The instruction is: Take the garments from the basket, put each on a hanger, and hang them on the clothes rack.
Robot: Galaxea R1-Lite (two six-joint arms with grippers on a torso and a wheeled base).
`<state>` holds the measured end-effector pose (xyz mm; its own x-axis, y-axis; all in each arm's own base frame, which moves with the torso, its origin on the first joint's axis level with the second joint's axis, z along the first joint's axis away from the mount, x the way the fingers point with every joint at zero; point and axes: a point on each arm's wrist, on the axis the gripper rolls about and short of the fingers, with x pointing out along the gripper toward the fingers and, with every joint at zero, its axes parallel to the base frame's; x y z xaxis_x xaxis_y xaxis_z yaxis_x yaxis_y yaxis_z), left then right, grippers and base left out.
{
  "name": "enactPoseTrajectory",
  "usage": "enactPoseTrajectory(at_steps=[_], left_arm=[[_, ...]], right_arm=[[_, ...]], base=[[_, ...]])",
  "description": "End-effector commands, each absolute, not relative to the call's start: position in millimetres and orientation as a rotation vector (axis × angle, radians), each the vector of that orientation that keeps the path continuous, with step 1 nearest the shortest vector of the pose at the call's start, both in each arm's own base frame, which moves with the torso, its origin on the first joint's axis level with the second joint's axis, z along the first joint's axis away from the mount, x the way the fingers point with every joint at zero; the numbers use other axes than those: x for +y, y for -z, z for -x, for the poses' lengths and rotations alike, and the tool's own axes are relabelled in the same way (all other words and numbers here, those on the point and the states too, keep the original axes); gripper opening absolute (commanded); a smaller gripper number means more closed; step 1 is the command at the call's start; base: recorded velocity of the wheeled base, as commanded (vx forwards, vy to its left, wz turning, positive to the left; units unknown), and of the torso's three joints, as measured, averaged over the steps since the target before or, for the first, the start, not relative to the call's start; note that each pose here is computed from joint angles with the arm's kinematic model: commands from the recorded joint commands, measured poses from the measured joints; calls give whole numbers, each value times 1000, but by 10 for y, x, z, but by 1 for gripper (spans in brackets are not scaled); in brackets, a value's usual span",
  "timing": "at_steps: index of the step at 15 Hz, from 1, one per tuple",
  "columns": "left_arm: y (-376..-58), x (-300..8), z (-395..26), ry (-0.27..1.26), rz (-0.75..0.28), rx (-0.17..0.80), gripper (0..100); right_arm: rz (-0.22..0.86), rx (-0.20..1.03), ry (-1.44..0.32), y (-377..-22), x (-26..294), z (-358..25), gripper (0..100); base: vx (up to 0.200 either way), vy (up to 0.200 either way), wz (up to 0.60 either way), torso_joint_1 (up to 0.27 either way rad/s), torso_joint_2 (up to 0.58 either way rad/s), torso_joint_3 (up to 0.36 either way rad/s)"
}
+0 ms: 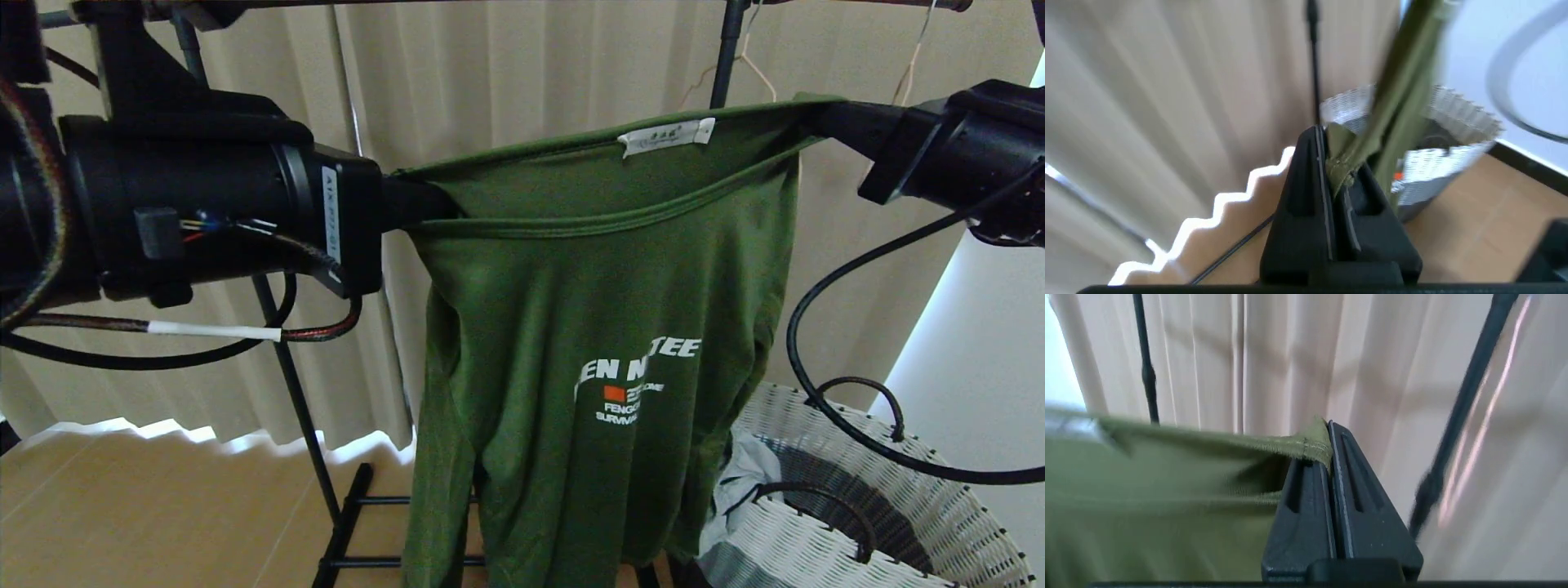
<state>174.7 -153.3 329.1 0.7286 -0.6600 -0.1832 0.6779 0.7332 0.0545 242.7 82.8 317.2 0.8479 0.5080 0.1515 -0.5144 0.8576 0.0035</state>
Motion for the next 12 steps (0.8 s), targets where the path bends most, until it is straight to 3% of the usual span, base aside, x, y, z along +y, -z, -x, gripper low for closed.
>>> enactPoseTrajectory(at_steps=[1,8,11,12], left_arm=[[-3340,-1497,-1552,785,-116,124,0],[-3300,-1482,-1407,827,-154,107,0],[-3271,-1571,-1678,710,-144,67,0],[-3229,-1620,-1863,606,-184,32,0]], right_arm=[[-59,-122,-541,-3126,882,-2588,0],[-60,-94,-482,-3163,835,-2483,0],[-59,-73,-447,-3308,729,-2189,0],[-57,-77,-444,-3373,676,-2033,0]], base=[[0,0,0,0,0,0],[0,0,0,0,0,0],[0,0,0,0,0,0],[0,0,0,0,0,0]])
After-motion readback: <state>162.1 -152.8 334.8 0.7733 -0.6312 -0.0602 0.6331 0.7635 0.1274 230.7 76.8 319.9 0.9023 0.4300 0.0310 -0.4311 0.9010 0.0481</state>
